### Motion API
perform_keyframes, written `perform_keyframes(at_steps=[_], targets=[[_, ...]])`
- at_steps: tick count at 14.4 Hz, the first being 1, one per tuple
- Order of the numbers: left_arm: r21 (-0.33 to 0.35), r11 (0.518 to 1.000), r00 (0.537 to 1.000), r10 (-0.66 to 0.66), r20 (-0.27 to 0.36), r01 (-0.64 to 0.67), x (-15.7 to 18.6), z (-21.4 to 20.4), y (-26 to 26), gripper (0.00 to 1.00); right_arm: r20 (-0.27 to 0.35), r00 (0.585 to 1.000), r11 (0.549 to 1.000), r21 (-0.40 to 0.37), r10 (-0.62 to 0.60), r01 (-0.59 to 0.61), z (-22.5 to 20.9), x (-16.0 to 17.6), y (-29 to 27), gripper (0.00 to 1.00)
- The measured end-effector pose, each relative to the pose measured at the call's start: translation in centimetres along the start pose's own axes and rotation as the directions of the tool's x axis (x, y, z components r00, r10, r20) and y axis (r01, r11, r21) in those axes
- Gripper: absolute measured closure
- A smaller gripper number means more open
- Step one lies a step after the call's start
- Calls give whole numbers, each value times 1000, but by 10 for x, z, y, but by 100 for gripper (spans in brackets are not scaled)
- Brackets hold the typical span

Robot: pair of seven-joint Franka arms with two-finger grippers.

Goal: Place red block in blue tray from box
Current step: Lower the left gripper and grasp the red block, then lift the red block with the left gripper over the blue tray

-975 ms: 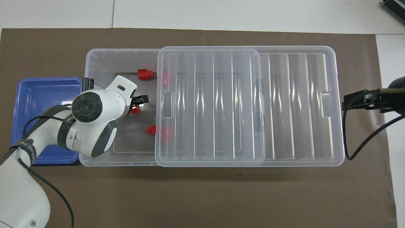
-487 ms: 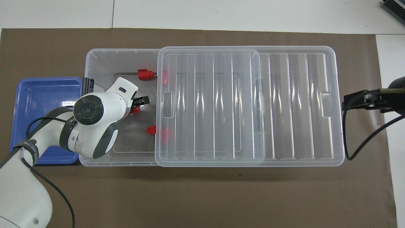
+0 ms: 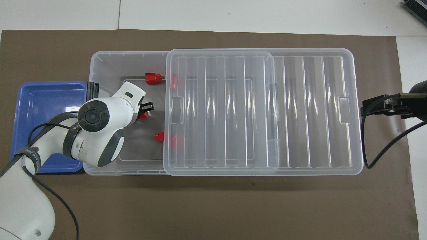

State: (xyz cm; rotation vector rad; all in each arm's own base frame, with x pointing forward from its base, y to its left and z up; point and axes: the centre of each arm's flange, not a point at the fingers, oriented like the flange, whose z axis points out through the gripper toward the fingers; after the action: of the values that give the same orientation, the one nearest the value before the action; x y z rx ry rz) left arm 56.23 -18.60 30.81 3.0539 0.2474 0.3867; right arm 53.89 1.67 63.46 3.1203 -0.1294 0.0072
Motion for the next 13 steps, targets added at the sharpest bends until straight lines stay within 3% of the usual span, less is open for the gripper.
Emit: perform_keyframes(at_steps=[1, 7, 13], targets=[[4, 1000, 1000, 8, -3, -8, 0, 0, 0, 65, 0, 1000, 1000, 0, 0, 0, 0, 0, 0, 0], [45, 999, 1000, 5, 12, -6, 12, -9, -7, 65, 0, 1000, 1000, 0, 0, 0, 0, 0, 0, 0], [136, 991, 999, -13, 41, 7, 29, -87, -6, 65, 0, 1000, 1000, 0, 0, 0, 0, 0, 0, 0]])
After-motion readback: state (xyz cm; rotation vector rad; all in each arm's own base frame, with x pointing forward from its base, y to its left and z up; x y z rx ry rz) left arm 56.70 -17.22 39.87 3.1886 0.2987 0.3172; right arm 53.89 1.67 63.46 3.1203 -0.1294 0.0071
